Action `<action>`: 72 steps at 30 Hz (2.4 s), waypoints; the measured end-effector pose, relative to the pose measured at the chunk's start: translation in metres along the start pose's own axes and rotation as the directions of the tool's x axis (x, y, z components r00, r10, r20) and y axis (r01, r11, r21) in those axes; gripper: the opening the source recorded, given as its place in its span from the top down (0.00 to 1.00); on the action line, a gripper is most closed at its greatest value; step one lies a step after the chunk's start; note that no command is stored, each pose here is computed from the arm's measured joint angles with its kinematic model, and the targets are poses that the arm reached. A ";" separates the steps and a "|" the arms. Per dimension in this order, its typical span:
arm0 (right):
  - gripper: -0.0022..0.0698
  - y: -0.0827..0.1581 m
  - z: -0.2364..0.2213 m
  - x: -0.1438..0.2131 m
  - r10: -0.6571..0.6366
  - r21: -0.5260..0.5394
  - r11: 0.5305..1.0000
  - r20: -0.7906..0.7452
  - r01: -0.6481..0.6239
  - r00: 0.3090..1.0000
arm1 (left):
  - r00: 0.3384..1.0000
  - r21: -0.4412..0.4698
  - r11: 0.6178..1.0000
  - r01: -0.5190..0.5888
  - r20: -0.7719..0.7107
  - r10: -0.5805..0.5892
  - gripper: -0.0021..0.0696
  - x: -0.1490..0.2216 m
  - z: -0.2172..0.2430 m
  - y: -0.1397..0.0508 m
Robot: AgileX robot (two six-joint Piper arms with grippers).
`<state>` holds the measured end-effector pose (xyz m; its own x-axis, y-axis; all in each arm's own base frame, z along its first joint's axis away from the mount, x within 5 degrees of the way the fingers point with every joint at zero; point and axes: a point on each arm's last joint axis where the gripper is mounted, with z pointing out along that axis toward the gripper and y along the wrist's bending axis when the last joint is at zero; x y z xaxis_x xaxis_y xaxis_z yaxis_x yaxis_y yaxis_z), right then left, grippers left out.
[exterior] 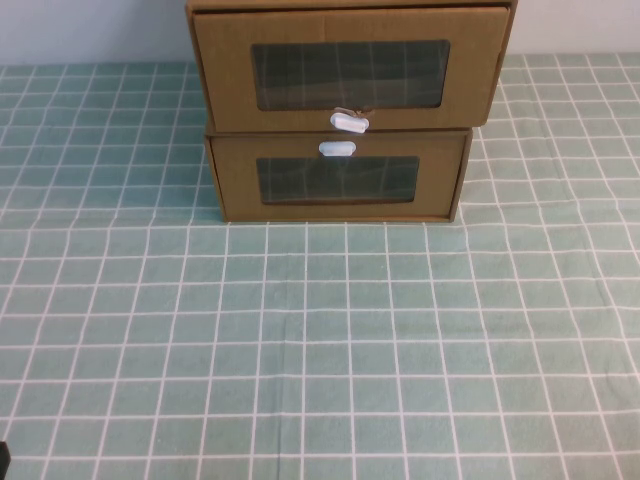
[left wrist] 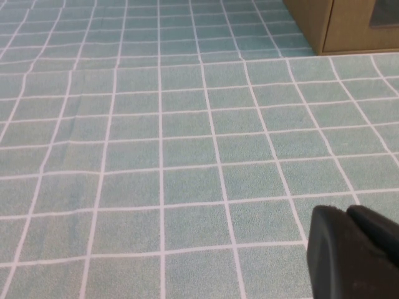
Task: Open the shoe box
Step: 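Pull the top drawer of the cardboard box fully open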
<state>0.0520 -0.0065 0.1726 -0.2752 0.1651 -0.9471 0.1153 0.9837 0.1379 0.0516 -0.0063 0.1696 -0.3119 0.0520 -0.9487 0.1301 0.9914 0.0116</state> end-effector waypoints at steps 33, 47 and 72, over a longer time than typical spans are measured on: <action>0.99 0.026 -0.022 -0.053 -0.147 -0.134 0.946 0.635 0.296 0.759 | 0.704 0.028 0.999 0.018 0.710 -0.033 0.98 -0.065 -0.027 -0.001; 0.99 0.043 -0.063 -0.075 0.075 -0.245 0.878 0.919 0.413 0.386 | 0.314 0.029 0.996 0.087 0.948 -0.055 0.98 -0.086 -0.062 0.007; 0.99 0.043 -0.139 -0.276 0.183 -0.250 0.968 0.771 0.027 0.610 | 0.505 0.100 0.985 0.138 0.849 -0.157 0.98 -0.302 -0.118 0.009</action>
<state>-0.0002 -0.0002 0.4800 0.5886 0.2254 -0.7763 -0.1347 0.9743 0.1808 0.0355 0.0008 0.4935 0.6207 -0.2313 -0.7492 0.1796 0.9720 -0.1512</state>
